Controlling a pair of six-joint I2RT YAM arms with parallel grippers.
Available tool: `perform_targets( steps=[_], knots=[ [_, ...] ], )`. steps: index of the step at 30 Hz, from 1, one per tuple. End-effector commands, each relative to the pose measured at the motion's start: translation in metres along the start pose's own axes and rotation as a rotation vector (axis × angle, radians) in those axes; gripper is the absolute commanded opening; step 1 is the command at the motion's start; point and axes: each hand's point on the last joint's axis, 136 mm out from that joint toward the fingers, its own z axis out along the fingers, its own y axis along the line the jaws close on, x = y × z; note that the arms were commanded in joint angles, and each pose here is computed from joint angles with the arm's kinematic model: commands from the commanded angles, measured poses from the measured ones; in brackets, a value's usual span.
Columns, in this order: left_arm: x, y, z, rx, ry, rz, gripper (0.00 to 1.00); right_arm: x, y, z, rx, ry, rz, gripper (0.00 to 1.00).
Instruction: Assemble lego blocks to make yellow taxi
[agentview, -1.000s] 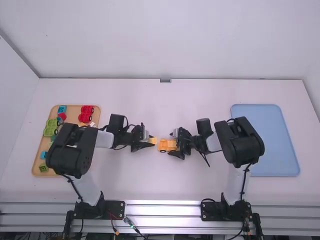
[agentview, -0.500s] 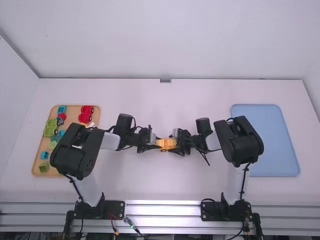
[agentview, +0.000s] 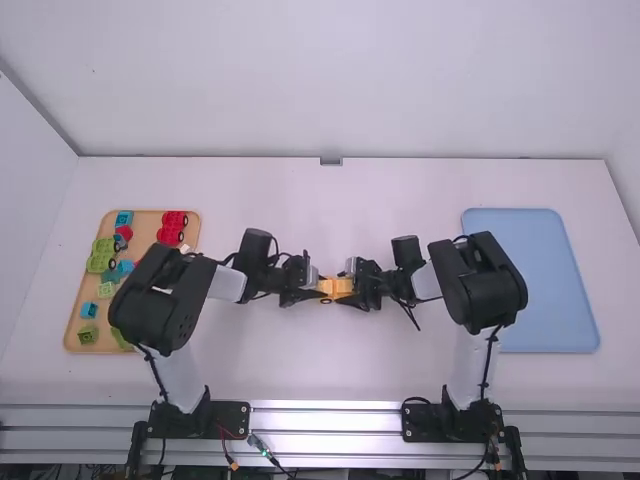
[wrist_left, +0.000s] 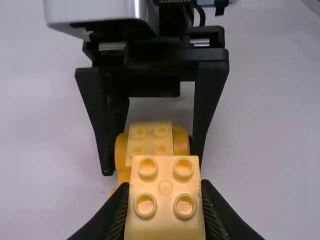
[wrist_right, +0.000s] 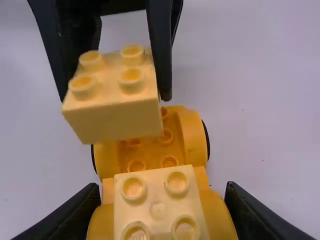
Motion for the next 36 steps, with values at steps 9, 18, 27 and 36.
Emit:
perform_targets(
  steps=[9,18,27,36],
  knots=[
    [0.010,0.000,0.010,0.027,0.042,-0.073,0.25,0.012,0.003,0.015,0.014,0.091,0.015,0.51],
    [0.030,0.010,0.010,-0.046,0.158,-0.083,0.22,0.014,0.001,0.011,0.020,0.086,0.031,0.50],
    [0.009,0.019,0.013,-0.026,0.094,-0.047,0.22,0.019,0.001,0.008,0.030,0.099,0.044,0.50],
    [-0.003,0.024,0.008,-0.010,0.092,-0.065,0.16,0.023,-0.003,0.007,0.056,0.125,0.062,0.51]
  ],
)
